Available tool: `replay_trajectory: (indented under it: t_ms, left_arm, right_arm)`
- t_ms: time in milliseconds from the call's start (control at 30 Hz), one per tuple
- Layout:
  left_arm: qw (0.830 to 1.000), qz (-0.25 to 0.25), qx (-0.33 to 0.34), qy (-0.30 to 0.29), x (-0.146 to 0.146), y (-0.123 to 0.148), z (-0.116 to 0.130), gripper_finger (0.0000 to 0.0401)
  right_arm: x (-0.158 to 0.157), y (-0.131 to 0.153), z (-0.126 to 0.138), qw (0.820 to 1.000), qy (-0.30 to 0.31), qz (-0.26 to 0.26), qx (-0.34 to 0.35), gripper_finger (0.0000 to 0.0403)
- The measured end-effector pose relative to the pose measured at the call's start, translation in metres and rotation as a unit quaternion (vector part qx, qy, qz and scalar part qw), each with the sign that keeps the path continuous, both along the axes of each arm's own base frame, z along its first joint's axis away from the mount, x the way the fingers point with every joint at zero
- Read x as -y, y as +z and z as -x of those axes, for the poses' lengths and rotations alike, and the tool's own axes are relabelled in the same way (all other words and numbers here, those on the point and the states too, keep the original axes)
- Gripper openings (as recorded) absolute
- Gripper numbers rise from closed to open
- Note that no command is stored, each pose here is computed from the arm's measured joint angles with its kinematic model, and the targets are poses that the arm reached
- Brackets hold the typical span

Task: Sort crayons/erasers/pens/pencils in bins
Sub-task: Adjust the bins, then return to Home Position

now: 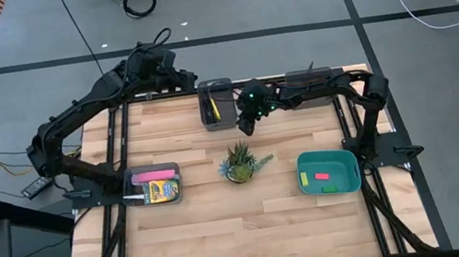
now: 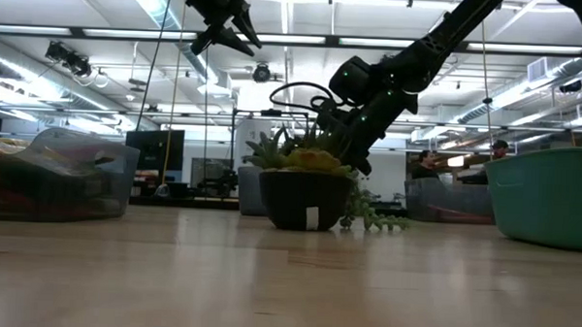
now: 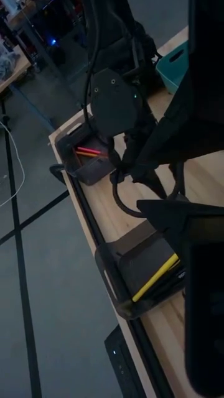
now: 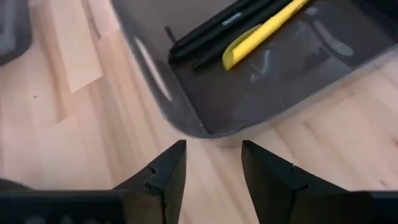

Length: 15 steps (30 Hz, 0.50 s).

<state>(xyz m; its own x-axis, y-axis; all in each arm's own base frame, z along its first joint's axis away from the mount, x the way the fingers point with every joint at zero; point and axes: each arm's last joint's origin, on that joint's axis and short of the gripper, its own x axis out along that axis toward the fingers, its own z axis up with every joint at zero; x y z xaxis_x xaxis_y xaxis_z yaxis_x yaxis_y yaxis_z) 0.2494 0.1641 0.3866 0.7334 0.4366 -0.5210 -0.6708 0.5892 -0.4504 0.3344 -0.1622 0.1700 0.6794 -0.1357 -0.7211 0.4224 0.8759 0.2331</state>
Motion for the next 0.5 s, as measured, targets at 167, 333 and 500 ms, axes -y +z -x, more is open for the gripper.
replay_trajectory:
  t_ms: [167,333,500]
  left_arm:
    - [1.000,0.000,0.000,0.000,0.000,0.000,0.000,0.0107]
    - [1.000,-0.004,-0.003,-0.011,0.001,0.001,0.002,0.0107]
    - [0.998,-0.024,0.014,-0.050,0.008,0.014,0.014,0.0107]
  right_arm:
    - [-0.003,0.002,0.001,0.999,0.020,-0.029,0.007,0.0161]
    - [-0.010,0.032,0.016,0.998,0.017,-0.059,0.018,0.0161]
    - [-0.022,0.089,0.051,0.996,0.031,-0.057,0.055,0.0160]
